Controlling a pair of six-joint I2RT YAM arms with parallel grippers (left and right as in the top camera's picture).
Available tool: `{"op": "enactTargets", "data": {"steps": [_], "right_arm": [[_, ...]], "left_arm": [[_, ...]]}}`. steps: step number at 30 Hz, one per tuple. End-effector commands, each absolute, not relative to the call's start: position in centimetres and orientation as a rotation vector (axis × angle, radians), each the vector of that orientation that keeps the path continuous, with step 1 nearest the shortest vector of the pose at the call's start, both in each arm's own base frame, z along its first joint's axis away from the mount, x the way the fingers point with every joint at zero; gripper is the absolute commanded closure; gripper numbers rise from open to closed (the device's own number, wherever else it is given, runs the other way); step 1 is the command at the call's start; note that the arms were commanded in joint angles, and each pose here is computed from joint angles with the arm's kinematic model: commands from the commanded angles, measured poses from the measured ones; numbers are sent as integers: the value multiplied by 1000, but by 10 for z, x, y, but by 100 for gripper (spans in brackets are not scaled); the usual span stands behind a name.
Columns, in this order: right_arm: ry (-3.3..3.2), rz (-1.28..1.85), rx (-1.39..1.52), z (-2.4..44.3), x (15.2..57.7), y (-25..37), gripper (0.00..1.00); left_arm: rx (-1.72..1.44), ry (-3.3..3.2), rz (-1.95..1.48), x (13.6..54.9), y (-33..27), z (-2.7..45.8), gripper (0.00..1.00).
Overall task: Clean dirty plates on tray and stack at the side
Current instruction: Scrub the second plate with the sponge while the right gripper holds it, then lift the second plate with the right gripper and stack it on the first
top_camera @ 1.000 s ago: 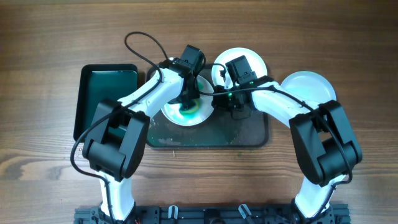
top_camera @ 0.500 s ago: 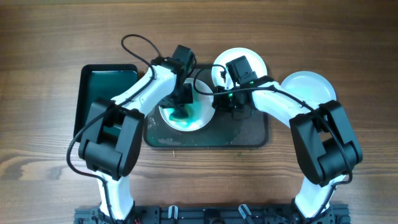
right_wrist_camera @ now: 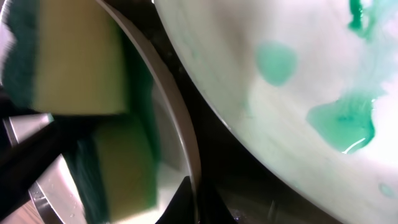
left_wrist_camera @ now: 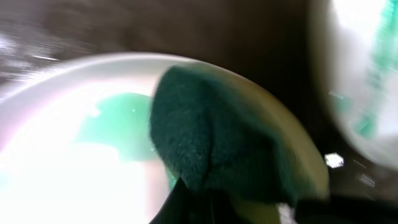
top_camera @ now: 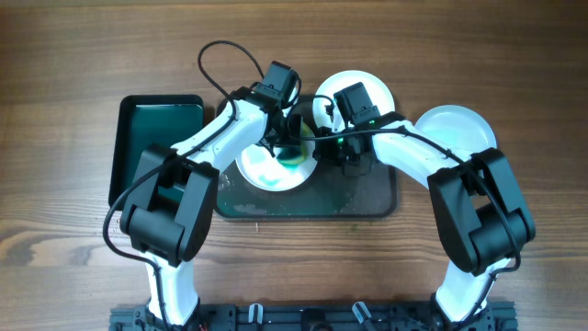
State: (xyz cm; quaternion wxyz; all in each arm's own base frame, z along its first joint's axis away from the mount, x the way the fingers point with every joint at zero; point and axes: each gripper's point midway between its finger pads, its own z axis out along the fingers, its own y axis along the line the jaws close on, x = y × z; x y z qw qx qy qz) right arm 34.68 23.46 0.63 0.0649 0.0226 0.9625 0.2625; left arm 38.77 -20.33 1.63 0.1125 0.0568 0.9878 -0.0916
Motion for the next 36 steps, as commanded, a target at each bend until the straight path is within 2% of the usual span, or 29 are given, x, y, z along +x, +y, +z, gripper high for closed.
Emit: {"op": "enactTargets", "data": {"steps": [1, 3, 4, 7, 11, 14, 21, 22, 24, 25, 28, 34, 36], "right_arm": [[2950, 796, 41, -5, 335, 236, 96], [2952, 795, 41, -5, 334, 236, 96], [2952, 794, 41, -5, 334, 235, 96], [2952, 795, 42, -5, 334, 235, 96], [2953, 794, 49, -5, 335, 235, 96], [2955, 793, 49, -5, 334, 235, 96], [2992, 739, 125, -10, 327, 234, 96], [2992, 718, 127, -11, 327, 234, 95], [2992, 705, 126, -12, 326, 235, 87], [2996, 707, 153, -12, 326, 236, 86], [3002, 708, 178, -13, 324, 239, 96], [2984, 707, 167, 1, 327, 240, 96], [2937, 568, 157, 18, 332, 229, 96]], "left_arm": [[-153, 2802, 176, 412, -125, 11, 96], [-305, 2809, 221, 408, -105, 10, 96], [-512, 2854, 280, 391, -81, 6, 96], [-488, 2934, 278, 378, -75, 4, 96], [-262, 3070, 78, 368, -98, 16, 96], [-180, 3064, -175, 374, -126, 62, 96], [-252, 2899, -240, 401, -108, 148, 96], [-279, 2880, -240, 405, -100, 152, 96], [-330, 2875, -233, 408, -85, 152, 96], [-351, 2878, -228, 408, -79, 150, 96], [-402, 2871, -222, 412, -65, 148, 96], [-410, 2873, -221, 411, -63, 148, 96], [-410, 2873, -221, 411, -63, 147, 96]]}}
